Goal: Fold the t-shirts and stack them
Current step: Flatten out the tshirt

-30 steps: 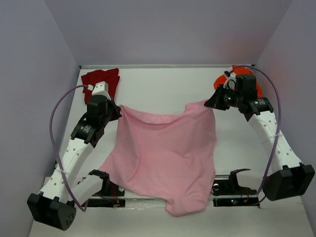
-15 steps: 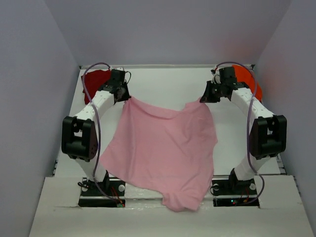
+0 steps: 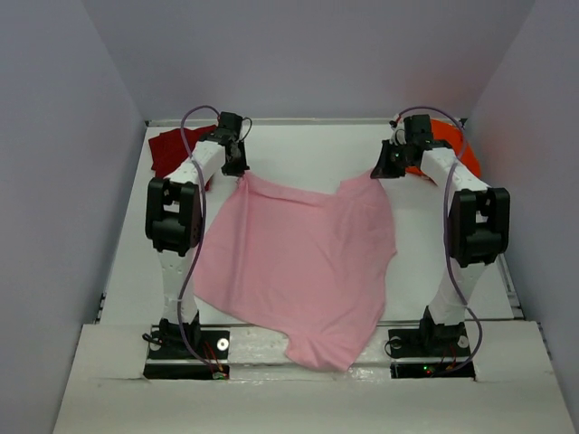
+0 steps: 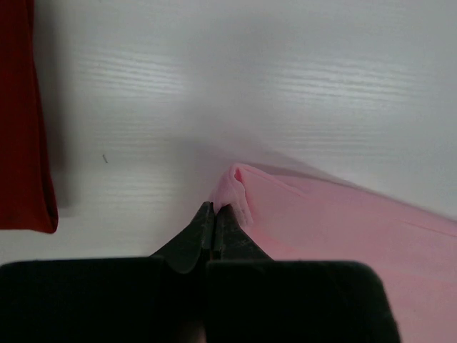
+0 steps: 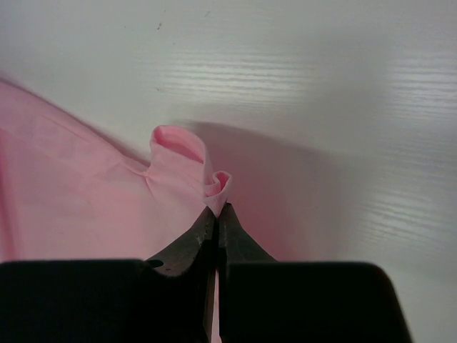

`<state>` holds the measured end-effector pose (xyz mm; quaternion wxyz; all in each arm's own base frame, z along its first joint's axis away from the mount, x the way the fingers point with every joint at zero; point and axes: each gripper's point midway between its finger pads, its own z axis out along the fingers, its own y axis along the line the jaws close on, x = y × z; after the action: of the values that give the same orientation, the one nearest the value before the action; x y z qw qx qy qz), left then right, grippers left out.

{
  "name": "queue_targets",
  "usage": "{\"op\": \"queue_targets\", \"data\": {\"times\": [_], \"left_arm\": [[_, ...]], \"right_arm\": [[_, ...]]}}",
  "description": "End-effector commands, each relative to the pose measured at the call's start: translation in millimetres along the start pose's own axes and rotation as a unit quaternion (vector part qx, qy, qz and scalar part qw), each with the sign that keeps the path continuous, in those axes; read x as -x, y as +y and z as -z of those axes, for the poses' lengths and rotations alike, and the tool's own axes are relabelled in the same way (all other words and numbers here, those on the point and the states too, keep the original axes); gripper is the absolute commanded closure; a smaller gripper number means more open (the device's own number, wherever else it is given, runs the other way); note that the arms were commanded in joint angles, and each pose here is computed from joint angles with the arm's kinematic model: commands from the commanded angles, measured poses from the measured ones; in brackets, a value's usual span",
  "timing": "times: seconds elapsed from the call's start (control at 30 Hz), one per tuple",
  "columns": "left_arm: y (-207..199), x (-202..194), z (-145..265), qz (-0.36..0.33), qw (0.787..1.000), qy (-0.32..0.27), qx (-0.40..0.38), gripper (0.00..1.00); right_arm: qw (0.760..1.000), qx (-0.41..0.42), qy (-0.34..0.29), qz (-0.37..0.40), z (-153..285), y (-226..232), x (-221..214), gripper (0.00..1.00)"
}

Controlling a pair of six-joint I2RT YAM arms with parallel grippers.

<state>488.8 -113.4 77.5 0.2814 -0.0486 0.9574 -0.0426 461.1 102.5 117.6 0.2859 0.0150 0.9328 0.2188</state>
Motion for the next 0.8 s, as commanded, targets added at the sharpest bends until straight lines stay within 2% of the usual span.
{"op": "queue_targets", "data": {"times": [0.0, 0.27, 0.53, 0.7, 0.77], "left_arm": [[-6, 23, 4, -0.019, 1.000, -0.005, -0.011, 1.00], [-6, 52, -9, -0.027, 1.000, -0.009, -0.007, 1.00], [24, 56, -31, -0.007, 0.999, 0.013, 0.033, 1.00], [28, 58, -42, 0.003, 1.000, 0.013, 0.016, 1.00], [20, 61, -48, 0.005, 1.000, 0.009, -0.017, 1.00]], "right_arm": [[0.999, -0.008, -0.042, 0.022, -1, -3, 32, 1.00], [0.999, -0.015, -0.035, 0.005, -18, -29, 42, 1.00], [0.999, -0.033, -0.035, -0.010, -27, -51, 51, 1.00], [0.999, -0.027, -0.034, -0.024, -32, -59, 58, 1.00], [0.999, -0.020, -0.029, -0.028, -37, -59, 58, 1.00]]}}
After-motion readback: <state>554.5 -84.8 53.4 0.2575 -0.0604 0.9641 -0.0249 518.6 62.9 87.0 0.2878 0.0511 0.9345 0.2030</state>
